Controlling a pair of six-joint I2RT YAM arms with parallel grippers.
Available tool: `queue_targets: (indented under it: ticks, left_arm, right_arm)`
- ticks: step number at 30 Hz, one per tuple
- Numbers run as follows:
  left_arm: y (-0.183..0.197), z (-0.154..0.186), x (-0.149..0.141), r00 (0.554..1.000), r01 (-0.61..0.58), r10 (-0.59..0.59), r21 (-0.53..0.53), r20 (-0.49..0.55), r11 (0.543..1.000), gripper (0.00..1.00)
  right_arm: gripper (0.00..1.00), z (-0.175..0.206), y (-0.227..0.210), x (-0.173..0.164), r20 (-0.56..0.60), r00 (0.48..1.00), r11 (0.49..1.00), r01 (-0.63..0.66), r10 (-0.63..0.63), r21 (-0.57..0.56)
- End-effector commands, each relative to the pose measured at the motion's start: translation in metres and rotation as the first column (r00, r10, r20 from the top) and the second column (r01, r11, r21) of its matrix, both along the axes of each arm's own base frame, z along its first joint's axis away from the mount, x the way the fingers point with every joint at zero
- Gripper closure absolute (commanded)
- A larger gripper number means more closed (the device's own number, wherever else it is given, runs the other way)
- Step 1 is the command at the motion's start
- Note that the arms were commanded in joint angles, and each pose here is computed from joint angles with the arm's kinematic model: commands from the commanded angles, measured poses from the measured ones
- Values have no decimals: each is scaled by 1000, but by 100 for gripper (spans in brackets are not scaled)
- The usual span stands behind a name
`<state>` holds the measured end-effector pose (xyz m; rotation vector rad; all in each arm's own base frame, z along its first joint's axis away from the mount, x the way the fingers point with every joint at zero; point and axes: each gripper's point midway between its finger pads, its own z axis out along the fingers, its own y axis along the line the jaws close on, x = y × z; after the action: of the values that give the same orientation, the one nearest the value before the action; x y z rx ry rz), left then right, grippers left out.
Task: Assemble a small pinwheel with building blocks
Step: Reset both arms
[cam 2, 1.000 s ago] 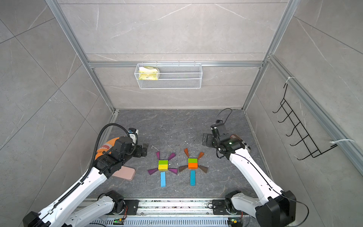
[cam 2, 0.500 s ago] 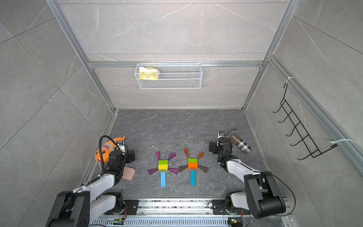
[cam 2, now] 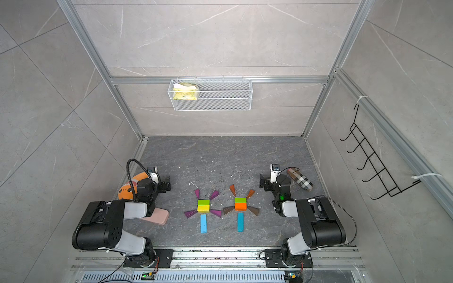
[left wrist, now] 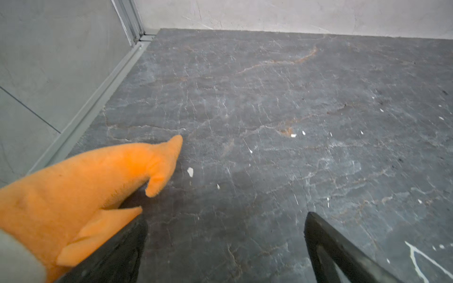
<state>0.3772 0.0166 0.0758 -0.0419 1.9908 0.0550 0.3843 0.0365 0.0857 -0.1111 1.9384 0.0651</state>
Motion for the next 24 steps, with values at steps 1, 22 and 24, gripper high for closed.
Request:
queue_targets:
  ticks: [1,22,24]
  left_arm:
    - [7,10,7,999,-34,34,5,35,999,0]
    - [34,17,-11,974,-196,197,-23,113,980,0]
    - [10,14,-2,994,-43,43,-2,97,999,0]
  right_arm:
    - [0,9,-8,-1,48,998,999,46,-46,-2]
    - [0,19,-42,-27,166,958,972,223,-232,70]
    - [0,14,-11,-16,126,991,999,48,-50,21]
